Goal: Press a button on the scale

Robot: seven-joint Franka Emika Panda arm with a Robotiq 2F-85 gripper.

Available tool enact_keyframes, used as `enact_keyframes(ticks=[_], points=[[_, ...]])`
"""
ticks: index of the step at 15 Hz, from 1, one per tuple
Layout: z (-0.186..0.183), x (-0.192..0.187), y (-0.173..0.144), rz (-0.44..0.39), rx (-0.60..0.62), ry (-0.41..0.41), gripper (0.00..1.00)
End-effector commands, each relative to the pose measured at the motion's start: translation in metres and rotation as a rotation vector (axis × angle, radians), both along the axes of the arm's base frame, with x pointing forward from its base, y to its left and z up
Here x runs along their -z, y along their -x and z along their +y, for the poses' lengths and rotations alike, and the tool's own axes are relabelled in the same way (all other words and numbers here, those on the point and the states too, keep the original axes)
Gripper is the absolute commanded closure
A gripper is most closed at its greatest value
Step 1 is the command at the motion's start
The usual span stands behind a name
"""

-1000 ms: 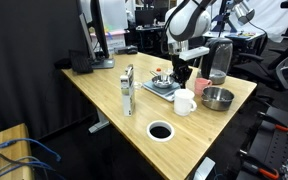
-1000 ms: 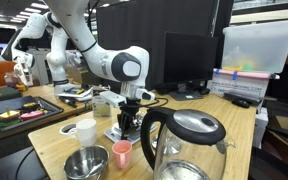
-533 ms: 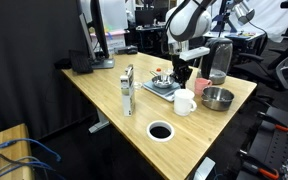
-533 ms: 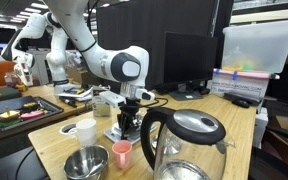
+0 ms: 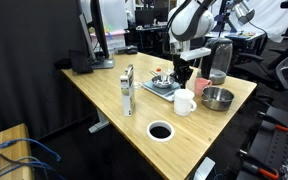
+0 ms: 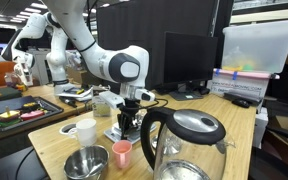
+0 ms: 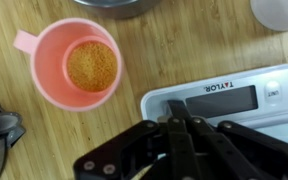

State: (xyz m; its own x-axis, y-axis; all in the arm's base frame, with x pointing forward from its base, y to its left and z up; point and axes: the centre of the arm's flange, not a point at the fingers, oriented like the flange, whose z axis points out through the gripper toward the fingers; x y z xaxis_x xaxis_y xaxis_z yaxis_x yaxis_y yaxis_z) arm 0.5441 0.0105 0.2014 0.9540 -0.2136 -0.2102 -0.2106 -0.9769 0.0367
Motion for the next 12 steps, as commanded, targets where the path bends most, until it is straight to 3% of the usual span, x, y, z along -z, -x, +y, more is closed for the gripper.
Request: enact_keyframes(ticks=[1, 2, 3, 7, 12], points=[[-0.002, 0.017, 0.007, -0.054, 0.008, -0.020, 1.00], [-0.002, 0.017, 0.007, -0.066, 0.009, -0.019, 1.00], [-0.001, -0.033, 0.020, -0.108, 0.009, -0.007, 1.00], [0.005, -0.077, 0.023, -0.229, 0.013, -0.017, 1.00], [0.004, -0.104, 0.037, -0.270, 0.020, -0.040, 1.00]])
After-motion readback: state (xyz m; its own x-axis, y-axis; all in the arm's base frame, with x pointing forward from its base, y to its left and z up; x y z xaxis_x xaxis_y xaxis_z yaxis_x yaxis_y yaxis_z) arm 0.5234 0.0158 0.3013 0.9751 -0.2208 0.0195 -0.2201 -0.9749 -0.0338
